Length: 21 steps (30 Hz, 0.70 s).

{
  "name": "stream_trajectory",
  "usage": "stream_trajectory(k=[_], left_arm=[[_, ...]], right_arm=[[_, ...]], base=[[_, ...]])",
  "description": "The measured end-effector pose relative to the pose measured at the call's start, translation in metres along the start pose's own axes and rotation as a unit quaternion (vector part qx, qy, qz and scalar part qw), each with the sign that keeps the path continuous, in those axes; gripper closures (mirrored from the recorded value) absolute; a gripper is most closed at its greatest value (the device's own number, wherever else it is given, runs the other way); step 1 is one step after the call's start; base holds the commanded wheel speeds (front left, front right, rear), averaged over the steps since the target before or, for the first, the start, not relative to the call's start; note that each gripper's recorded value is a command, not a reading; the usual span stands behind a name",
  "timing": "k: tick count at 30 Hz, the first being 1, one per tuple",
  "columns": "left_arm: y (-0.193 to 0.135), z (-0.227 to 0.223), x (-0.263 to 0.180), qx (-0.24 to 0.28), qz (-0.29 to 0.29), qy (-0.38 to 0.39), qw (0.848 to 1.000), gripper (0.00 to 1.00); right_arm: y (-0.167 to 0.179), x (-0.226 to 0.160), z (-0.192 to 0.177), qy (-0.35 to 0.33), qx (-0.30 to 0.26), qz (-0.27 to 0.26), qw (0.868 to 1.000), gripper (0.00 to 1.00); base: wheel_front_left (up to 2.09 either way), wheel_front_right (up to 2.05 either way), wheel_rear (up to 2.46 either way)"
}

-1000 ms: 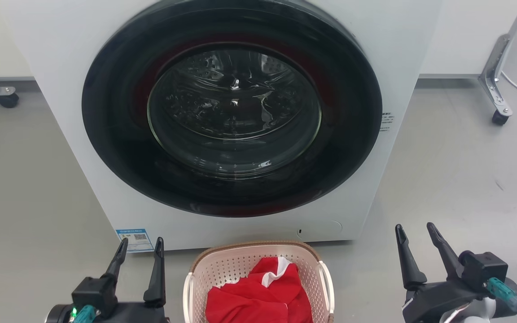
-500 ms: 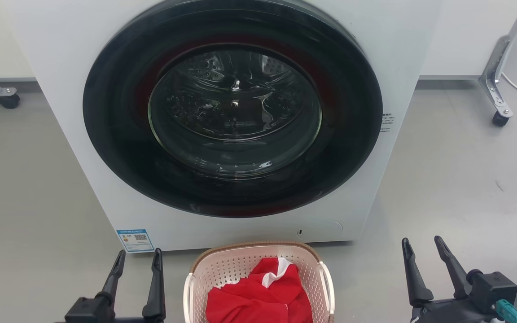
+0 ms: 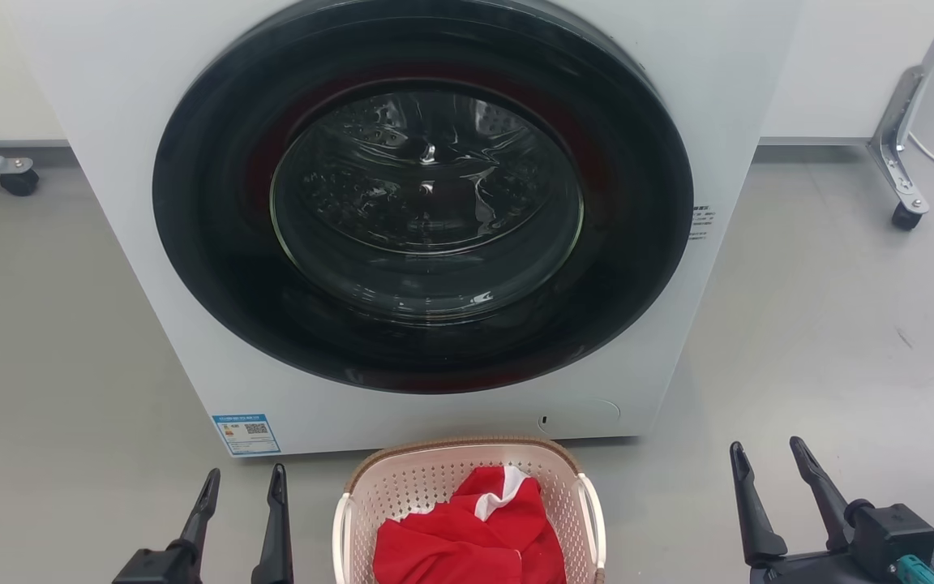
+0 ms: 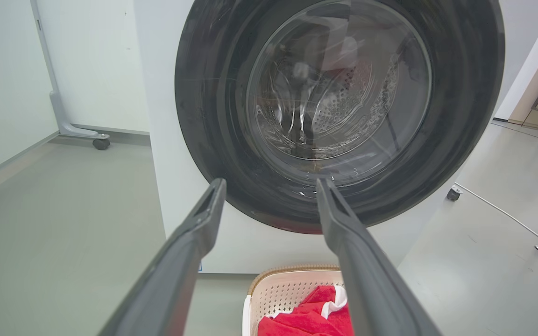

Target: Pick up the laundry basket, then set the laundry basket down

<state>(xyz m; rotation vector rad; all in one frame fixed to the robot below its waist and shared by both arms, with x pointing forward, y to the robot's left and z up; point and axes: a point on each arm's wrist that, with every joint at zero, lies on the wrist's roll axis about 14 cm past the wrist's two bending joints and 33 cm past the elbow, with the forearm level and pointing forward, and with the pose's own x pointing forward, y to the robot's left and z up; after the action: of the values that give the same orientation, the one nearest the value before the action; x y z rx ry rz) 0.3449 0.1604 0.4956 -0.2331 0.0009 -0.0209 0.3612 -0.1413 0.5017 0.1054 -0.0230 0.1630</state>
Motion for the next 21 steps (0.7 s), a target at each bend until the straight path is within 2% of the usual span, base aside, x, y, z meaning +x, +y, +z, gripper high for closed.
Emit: stream_trajectory(k=[21], left_arm=[[0.0022,-0.0033,-0.0028,0.000,0.009,0.018,1.000,0.00]], right_arm=[[-0.0014,-0.0020,0.0003,-0.001,-0.006,-0.004,1.000,0.00]], base=[[0.00,0.00,0.00]])
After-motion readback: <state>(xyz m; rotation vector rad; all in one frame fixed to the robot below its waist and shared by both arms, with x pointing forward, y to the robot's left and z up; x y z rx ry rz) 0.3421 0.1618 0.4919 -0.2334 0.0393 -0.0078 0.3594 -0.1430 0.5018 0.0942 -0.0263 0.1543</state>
